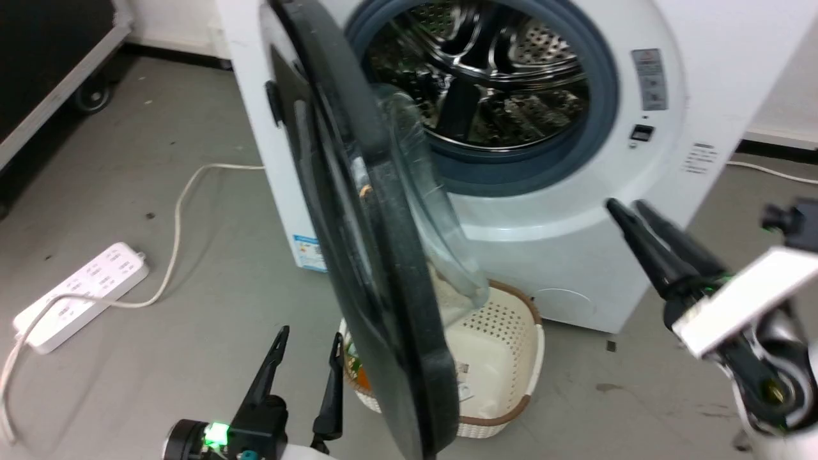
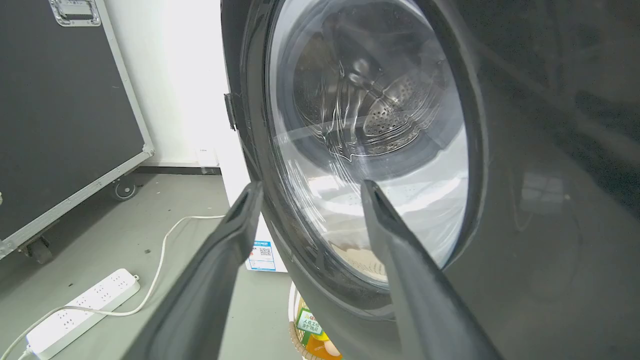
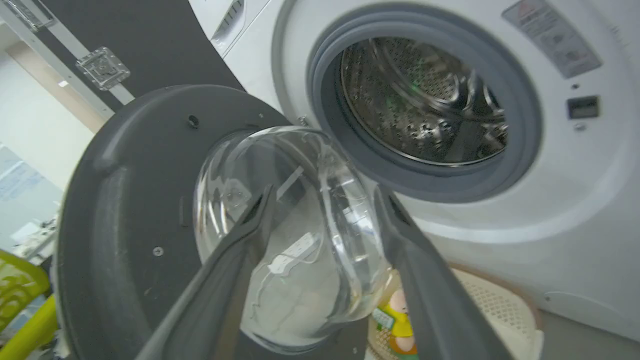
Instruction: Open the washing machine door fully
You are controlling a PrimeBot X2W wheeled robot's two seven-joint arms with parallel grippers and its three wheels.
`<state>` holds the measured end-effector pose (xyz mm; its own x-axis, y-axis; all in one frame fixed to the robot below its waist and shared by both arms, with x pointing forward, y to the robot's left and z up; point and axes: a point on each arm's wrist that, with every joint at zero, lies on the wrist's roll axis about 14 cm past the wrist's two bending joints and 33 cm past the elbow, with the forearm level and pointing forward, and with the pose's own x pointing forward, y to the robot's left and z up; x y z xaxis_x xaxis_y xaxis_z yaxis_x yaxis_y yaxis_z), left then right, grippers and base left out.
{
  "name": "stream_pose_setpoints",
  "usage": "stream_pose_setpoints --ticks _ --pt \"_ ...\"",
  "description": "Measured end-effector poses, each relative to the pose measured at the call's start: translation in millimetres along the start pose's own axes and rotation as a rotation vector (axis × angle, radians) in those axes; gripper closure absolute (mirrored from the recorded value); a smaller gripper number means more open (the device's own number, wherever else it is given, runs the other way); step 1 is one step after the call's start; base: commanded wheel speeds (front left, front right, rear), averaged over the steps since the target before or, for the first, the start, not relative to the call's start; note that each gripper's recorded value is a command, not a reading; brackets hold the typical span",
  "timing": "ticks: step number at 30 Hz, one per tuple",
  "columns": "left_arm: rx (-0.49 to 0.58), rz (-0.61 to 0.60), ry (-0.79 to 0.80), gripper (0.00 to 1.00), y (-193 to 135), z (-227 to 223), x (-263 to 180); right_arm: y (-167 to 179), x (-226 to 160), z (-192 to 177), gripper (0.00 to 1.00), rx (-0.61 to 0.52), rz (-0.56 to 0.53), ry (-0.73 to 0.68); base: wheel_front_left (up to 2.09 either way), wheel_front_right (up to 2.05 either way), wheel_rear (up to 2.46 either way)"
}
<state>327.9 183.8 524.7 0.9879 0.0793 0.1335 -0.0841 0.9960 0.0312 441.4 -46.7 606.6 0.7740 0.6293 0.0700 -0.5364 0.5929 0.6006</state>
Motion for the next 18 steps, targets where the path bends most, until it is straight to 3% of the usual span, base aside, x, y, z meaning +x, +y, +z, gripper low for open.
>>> stream_pose_setpoints --ticks 5,8,14,18 --pt "0.002 -0.033 -0.008 0.0 -3.6 1.4 4.9 -25.3 -42.1 21.1 0.0 -0.373 -0.118 -0.173 0.0 0.0 0.0" --pt "0.002 -0.053 -0.015 0.0 -6.9 3.2 5.2 -45.7 -71.5 26.4 0.0 -0.513 -0.21 -0.252 0.0 0.0 0.0" --pt "0.003 -0.074 -0.011 0.0 -8.4 2.0 1.9 -70.7 -120.1 15.3 0.0 -0.664 -0.383 -0.304 0.0 0.0 0.0" --pt "-0.001 -0.088 -0.017 0.0 -9.7 3.8 -0.6 -75.4 -141.1 6.3 0.0 -0.682 -0.47 -0.324 0.0 0.0 0.0"
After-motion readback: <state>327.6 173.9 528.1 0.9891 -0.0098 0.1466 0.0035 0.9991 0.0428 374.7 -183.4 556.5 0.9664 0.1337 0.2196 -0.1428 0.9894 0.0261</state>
